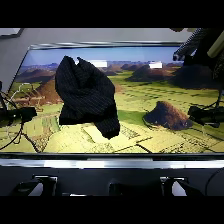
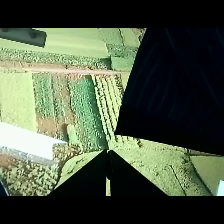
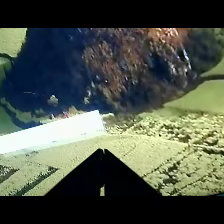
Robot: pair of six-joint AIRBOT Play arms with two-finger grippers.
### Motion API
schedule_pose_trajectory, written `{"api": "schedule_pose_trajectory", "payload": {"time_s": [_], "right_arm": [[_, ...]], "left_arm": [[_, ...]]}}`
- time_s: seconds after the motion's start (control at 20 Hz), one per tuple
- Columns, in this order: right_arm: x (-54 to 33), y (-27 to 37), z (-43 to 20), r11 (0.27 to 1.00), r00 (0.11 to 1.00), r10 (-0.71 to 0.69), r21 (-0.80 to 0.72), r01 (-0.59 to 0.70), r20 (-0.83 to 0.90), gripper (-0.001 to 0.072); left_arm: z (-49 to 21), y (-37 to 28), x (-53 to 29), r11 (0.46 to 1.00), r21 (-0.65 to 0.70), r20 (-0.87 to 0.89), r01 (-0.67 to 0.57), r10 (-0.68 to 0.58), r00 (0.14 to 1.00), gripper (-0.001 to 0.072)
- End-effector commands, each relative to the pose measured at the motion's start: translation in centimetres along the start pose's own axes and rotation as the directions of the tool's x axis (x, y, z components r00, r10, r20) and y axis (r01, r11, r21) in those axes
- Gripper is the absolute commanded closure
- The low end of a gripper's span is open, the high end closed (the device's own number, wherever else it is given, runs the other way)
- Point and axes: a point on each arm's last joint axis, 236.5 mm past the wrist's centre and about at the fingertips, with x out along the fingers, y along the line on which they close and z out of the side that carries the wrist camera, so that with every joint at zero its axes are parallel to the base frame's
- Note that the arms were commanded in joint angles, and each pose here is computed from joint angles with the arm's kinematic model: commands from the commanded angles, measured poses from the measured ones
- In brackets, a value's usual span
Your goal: Fold the clothes and pants, and hang the long-sleeved shirts on hangers.
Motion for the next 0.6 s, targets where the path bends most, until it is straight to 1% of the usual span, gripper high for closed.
{"api": "schedule_pose_trajectory", "payload": {"time_s": [0.0,0.05,0.1,0.3,0.4,0.55], "right_arm": [[0.0,0.0,0.0,1.0,1.0,0.0,0.001,0.0,0.0,0.0694],[0.0,0.0,0.0,1.0,1.0,0.0,0.001,0.0,0.0,0.0694],[0.0,0.0,0.0,1.0,1.0,0.0,0.001,0.0,0.0,0.0694],[0.0,0.0,0.0,1.0,1.0,0.0,0.001,0.0,0.0,0.0694],[0.0,0.0,0.4,1.0,1.0,-0.001,0.001,0.001,0.016,0.0694],[0.0,0.0,0.3,1.0,1.0,-0.001,0.001,0.001,0.014,0.0694]], "left_arm": [[0.3,-0.1,0.0,1.0,-0.002,0.013,0.003,-0.003,1.0,0.0432],[0.3,-0.1,0.0,1.0,-0.015,0.013,0.004,-0.004,1.0,0.0032],[0.3,-0.1,0.0,0.999,-0.043,0.012,0.003,-0.003,1.0,-0.0001],[-0.4,0.1,0.2,0.992,-0.124,-0.02,-0.002,-0.001,1.0,0.0],[-0.9,-0.2,0.8,0.986,-0.166,-0.039,0.018,-0.025,0.999,0.0001],[-3.0,-0.1,2.4,0.961,-0.271,-0.102,0.051,-0.082,0.991,0.0003]]}}
